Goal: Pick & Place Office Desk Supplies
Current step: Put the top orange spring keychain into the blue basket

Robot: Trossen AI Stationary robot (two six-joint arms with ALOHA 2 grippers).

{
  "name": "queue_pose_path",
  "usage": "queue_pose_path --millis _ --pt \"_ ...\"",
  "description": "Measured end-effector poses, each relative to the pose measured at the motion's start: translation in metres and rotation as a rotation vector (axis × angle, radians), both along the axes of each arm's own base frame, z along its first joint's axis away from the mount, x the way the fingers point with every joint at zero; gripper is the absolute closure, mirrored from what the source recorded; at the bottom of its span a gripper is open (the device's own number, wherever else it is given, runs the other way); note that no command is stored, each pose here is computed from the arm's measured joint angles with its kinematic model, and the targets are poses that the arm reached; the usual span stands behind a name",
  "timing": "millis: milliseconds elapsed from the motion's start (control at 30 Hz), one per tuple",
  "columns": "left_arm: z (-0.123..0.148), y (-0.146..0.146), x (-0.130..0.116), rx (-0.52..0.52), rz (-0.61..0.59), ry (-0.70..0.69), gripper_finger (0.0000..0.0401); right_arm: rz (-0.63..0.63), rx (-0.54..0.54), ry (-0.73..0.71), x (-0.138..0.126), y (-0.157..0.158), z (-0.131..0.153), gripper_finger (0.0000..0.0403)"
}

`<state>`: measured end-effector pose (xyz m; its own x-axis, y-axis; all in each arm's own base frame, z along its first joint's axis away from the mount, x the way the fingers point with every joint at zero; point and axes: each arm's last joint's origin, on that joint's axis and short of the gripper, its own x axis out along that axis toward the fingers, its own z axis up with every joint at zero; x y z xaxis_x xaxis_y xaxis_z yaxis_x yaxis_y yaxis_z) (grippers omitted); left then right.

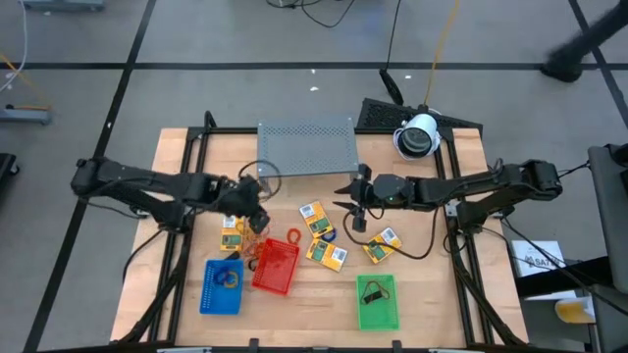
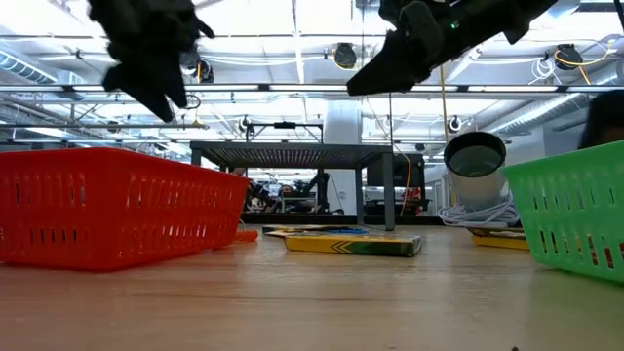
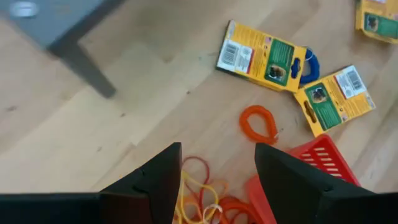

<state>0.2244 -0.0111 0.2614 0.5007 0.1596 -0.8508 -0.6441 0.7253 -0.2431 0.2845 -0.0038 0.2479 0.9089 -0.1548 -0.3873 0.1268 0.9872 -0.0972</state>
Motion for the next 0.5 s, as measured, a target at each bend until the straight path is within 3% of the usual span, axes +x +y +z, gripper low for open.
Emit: queue_pose_path --millis 300,500 --pt "-0.032 0.032 0.039 -0.071 -0.105 0.023 0.0187 -0.002 -0.01 0.003 -0.001 -0.001 -0.002 0.0271" --pt "-0.066 0.04 0.058 -0.096 -0.091 0.122 0.0187 -0.001 -0.014 0.012 -0.001 -0.001 -0.003 0.0271"
